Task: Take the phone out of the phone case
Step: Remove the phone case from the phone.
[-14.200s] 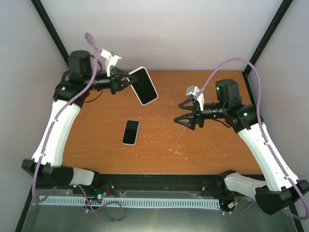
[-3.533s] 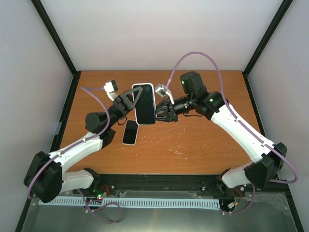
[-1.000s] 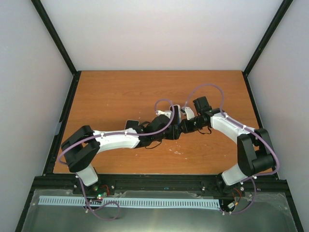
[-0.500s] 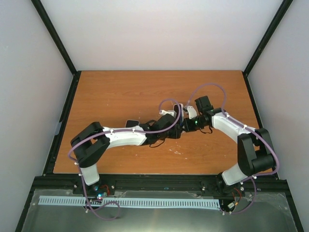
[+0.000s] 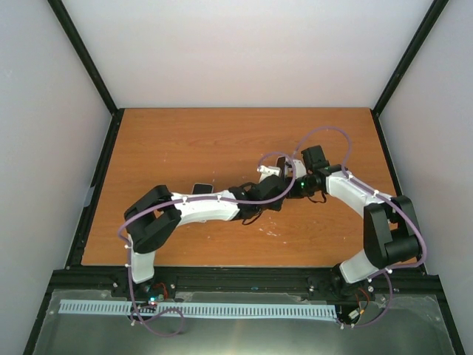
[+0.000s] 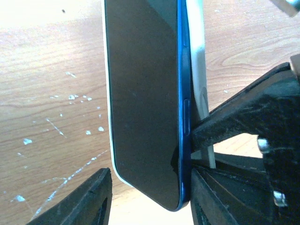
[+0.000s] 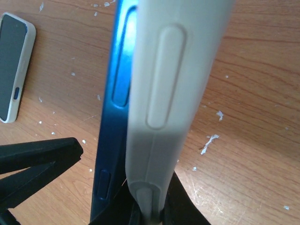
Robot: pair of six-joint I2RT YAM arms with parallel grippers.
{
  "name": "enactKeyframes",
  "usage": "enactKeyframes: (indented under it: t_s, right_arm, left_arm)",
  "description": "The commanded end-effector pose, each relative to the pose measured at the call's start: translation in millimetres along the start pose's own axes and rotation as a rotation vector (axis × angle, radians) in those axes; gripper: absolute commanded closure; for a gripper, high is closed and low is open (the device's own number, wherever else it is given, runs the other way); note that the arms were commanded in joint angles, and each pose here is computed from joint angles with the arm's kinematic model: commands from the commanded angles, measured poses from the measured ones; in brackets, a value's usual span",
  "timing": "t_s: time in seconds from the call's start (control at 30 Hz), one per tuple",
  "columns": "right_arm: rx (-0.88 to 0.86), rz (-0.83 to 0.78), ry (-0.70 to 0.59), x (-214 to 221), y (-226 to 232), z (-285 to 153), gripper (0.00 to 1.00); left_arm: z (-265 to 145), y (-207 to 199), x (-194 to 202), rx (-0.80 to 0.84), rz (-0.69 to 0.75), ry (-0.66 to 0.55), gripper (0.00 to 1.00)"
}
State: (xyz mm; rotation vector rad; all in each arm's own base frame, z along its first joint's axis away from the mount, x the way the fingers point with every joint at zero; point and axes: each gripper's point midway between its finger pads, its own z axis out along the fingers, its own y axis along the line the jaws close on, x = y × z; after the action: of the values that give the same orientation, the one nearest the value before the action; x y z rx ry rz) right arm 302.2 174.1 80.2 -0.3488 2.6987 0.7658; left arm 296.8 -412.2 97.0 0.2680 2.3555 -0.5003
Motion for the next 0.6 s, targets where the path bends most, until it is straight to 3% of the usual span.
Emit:
enactKeyframes:
  t_s: [0.0,0.13,0.3,0.57]
  right_arm:
    - [-0.315,-0.002,0.022,-6.2,66.3,-15.1,0.97]
    - [-0.386,0.049,0.03,-9.4,66.0,-19.3,0.97]
    - [-0.417,0.056,0.047,-7.1,68.5,-21.9,0.97]
    - [-0.512,0.063,0.042,-8.1,81.6,-33.8,0.97]
  left_arm:
    - [14.8,9.1,-0.8,-0.109,0.135,-0.096,0.55]
    - [8.1,0.0,1.7,-0.135,0.207,-0.182,0.57]
    - [17.4,3.5,12.8,-0.148,0.244,-0.158,0.57]
    - [19.4,18.1,25.5,-0.18,0.44,-0.161,0.45]
